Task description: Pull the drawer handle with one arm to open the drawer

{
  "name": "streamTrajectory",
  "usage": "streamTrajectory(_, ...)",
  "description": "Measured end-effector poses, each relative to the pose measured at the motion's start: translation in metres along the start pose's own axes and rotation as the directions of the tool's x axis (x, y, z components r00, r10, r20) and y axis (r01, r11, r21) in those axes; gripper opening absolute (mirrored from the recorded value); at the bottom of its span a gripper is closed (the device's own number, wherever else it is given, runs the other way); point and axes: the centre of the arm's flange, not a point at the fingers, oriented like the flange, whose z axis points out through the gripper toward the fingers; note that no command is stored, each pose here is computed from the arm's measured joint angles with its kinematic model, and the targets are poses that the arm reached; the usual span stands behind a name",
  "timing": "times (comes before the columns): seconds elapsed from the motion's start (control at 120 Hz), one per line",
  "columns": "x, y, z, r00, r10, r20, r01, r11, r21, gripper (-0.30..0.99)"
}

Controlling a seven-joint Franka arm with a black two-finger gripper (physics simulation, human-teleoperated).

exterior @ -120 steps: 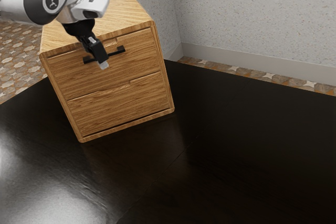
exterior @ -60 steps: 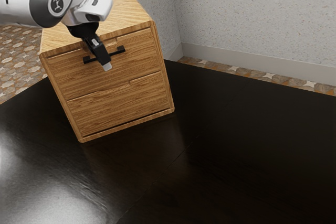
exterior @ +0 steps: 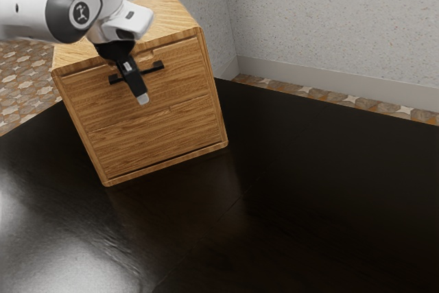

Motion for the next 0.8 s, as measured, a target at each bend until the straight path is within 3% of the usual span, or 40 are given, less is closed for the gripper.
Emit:
streamTrajectory(0.067,-0.007,0.012,-0.018,1.0,0.016,-0.017,-0.017,1.0,-0.011,0.58)
streamTrajectory(0.267,0.011,0.094,-0.071,0.986,0.159,-0.053,-0.16,0.987,-0.01,0.66)
streamTrajectory(0.383,0.005,0.14,-0.151,0.98,0.169,-0.108,-0.166,0.985,0.036,0.67)
streamTrajectory(0.542,-0.04,0.132,-0.181,1.0,0.0,-0.019,0.0,1.0,-0.012,0.69)
streamTrajectory(0.675,-0.049,0.136,-0.175,0.996,-0.074,0.055,0.077,0.996,-0.051,0.69)
streamTrajectory(0.8,-0.056,0.134,-0.172,0.986,-0.138,0.088,0.145,0.987,-0.073,0.69)
